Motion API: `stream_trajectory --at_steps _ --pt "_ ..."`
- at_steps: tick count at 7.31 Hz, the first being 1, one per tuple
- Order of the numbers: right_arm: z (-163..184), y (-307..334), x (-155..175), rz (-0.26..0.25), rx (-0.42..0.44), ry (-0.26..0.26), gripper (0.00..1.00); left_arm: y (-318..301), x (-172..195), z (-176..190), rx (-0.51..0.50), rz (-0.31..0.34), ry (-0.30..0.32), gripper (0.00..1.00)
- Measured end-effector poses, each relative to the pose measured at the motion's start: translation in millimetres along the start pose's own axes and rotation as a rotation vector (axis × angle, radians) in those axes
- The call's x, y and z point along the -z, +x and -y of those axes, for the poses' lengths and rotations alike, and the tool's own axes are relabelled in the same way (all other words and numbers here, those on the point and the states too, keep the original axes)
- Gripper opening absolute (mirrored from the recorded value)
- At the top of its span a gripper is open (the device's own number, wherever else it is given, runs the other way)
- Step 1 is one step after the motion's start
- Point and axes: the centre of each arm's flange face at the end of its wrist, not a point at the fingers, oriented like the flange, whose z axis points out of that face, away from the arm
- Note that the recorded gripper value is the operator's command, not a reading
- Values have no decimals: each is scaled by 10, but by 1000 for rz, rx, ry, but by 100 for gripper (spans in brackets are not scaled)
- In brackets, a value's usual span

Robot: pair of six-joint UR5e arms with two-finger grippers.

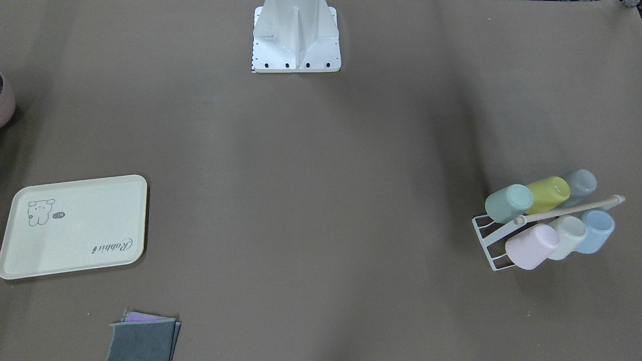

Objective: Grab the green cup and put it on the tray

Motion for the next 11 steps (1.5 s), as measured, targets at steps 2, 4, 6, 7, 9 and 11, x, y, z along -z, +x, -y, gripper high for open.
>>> stream_trajectory --at_steps 2,4,6,7,9,11 --pt "218 -293 59 52 -82 11 97 16 17 6 -5 1 4 99" --pt "176 -590 -12 97 -114 -11 95 42 43 12 -10 2 9 99" --pt "77 -768 -251 111 -91 -39 95 73 76 41 -15 2 13 99" --pt "-93 -680 -352 117 -87 -45 95 122 129 53 -22 4 21 99" --pt "-504 -473 -546 143 -63 -51 94 400 413 54 -45 7 45 99" --pt "-653 -605 -763 158 -19 -85 89 908 828 25 -103 5 85 99"
